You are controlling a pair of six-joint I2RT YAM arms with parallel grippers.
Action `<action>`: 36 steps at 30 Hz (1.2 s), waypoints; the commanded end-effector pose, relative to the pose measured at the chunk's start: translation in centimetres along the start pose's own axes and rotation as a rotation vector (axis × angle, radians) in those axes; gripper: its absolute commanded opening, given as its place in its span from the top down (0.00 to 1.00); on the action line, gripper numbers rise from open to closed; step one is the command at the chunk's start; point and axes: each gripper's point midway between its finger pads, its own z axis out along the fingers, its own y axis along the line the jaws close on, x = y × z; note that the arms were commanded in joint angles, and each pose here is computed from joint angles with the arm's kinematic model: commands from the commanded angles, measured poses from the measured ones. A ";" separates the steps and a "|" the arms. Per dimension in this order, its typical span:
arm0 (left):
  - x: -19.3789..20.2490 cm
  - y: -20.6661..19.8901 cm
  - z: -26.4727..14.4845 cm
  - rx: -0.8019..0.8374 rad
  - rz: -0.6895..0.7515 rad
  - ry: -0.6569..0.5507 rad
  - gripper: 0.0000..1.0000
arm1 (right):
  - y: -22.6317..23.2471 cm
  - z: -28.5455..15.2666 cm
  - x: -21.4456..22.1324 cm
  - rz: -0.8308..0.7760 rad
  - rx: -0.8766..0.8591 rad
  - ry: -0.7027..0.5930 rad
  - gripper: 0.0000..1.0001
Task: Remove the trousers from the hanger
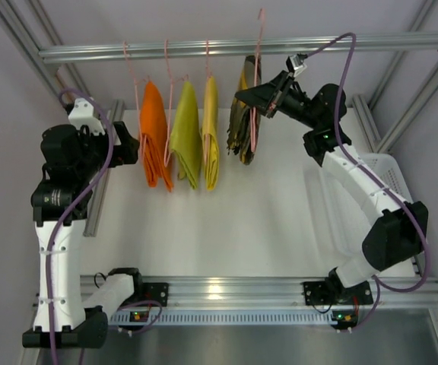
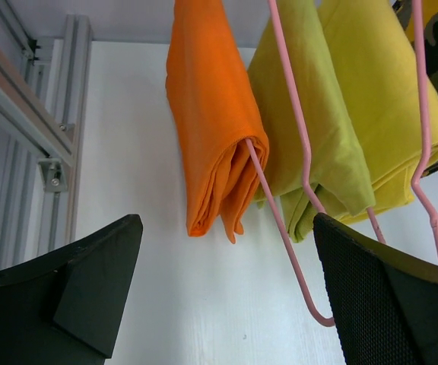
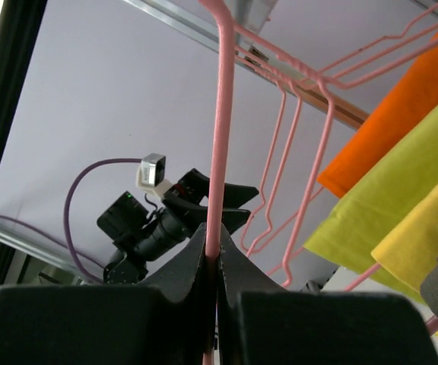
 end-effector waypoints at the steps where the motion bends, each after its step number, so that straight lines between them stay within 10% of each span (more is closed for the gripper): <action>1: -3.0 -1.8 0.3 0.091 -0.024 -0.095 0.01 | 13.5 -3.1 -0.3 -0.339 -0.317 -0.063 1.00; 19: -8.3 -17.5 -6.1 1.093 -0.083 -0.198 0.03 | 9.3 -9.2 5.9 -0.341 -0.126 -0.027 1.00; 36: -6.9 -32.5 1.0 1.267 -0.304 -0.092 0.25 | 9.5 -10.4 6.3 -0.388 -0.042 -0.030 1.00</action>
